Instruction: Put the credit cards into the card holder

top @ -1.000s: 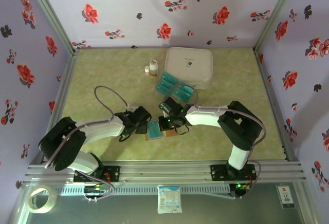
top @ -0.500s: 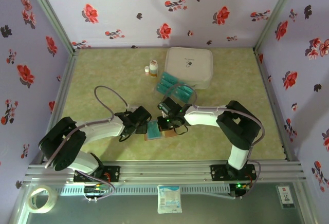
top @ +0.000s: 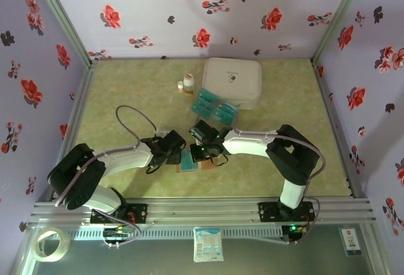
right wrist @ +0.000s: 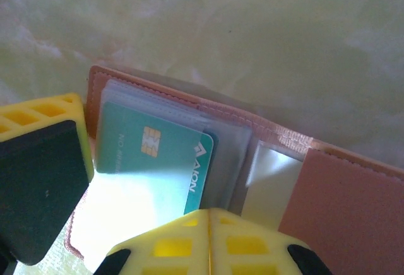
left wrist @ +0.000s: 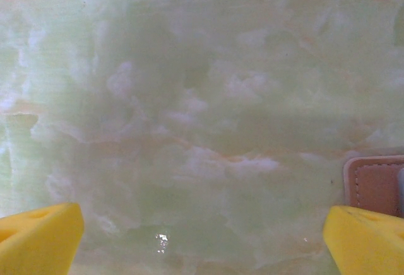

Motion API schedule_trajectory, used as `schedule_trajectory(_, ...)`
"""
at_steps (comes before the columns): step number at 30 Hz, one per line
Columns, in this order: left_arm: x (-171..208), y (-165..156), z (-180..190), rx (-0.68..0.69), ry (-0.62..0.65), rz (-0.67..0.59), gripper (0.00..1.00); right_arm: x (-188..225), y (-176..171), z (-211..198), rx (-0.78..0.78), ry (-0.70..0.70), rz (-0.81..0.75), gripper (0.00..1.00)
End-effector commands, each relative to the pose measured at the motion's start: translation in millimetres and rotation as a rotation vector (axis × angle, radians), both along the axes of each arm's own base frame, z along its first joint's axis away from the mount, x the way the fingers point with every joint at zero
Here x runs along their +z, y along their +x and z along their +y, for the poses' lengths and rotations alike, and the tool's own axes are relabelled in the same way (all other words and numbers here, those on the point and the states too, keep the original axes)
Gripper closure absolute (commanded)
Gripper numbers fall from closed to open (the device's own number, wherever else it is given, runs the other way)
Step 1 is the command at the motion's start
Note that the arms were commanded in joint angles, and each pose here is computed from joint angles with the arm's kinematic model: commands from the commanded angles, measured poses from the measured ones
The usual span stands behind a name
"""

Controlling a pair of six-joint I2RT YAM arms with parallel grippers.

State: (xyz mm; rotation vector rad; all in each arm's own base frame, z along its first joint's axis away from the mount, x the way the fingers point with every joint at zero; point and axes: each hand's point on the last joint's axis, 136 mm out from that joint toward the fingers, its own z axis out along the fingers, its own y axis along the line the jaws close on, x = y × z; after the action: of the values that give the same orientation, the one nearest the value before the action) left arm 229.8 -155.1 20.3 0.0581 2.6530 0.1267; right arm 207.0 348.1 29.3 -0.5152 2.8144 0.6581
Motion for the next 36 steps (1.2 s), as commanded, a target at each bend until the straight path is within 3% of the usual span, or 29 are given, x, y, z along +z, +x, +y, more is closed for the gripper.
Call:
schedule_trajectory(1, -10.3, -2.8, 0.3, -0.016, 0.002, 0.026, 0.0, 6.9, 1.4, 5.6, 0.014, -0.006, -0.025, 0.93)
schedule_trajectory(4, -2.9, -1.0, 3.6, -0.015, 0.01, 0.013, 0.0, 18.4, 2.6, -0.8, 0.012, -0.014, -0.053, 0.89)
schedule_trajectory(9, 15.5, 2.2, 10.4, 0.0, -0.012, -0.021, 0.0, 49.8, 4.9, -15.1, -0.011, 0.002, -0.117, 0.71)
schedule_trajectory(14, 37.2, 4.5, 9.6, -0.014, -0.061, -0.069, 0.0, 69.0, 10.0, -46.9, -0.081, 0.003, -0.172, 0.6)
schedule_trajectory(21, 63.4, 2.6, -25.2, -0.121, -0.296, -0.128, 0.0, 69.0, 19.0, -109.6, -0.237, -0.004, -0.204, 0.48)
schedule_trajectory(25, 66.1, 0.2, -45.8, -0.161, -0.413, -0.125, 0.0, 57.8, 19.8, -126.8, -0.278, -0.007, -0.186, 0.47)
schedule_trajectory(30, 55.2, 0.8, -58.1, -0.164, -0.452, -0.095, 0.0, 42.8, 19.2, -122.6, -0.269, 0.001, -0.153, 0.48)
schedule_trajectory(36, 43.0, 0.8, -69.0, -0.17, -0.47, -0.075, 0.0, 24.1, 20.1, -116.0, -0.259, -0.001, -0.121, 0.63)
